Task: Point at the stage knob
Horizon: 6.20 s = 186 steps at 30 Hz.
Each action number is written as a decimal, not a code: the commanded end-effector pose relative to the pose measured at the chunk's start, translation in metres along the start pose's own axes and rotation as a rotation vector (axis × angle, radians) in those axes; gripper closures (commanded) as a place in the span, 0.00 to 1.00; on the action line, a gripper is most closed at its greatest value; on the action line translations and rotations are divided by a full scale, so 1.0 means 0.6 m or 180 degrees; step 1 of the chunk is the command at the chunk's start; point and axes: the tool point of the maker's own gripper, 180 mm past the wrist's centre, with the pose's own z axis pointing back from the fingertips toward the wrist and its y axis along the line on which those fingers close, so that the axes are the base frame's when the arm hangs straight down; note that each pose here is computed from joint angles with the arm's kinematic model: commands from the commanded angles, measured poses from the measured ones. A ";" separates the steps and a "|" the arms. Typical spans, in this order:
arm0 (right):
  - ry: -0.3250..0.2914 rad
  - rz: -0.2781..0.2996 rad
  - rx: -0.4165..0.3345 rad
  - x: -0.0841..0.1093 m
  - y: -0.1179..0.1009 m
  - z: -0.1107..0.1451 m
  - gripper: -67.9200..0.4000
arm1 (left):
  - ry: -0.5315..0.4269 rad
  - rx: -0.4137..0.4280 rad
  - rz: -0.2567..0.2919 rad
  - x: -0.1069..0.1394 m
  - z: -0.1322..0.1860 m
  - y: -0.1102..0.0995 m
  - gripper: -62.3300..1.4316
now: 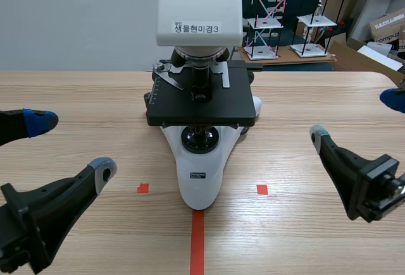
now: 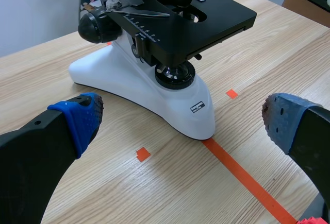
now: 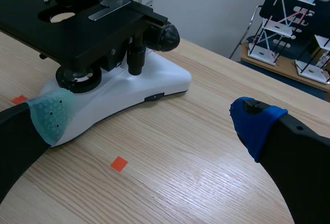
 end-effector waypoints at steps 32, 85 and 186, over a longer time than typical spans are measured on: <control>-0.0080 0.0136 0.0035 0.018 -0.006 -0.010 0.26 | -0.0073 0.0021 0.0002 0.009 0.000 0.002 0.00; -0.0321 0.0269 0.0602 -0.089 -0.004 -0.236 0.99 | -0.0073 0.0019 0.0003 0.009 0.000 0.002 0.00; -0.0365 0.0356 0.0630 -0.092 0.021 -0.251 0.99 | -0.0073 0.0020 0.0002 0.009 0.000 0.002 0.00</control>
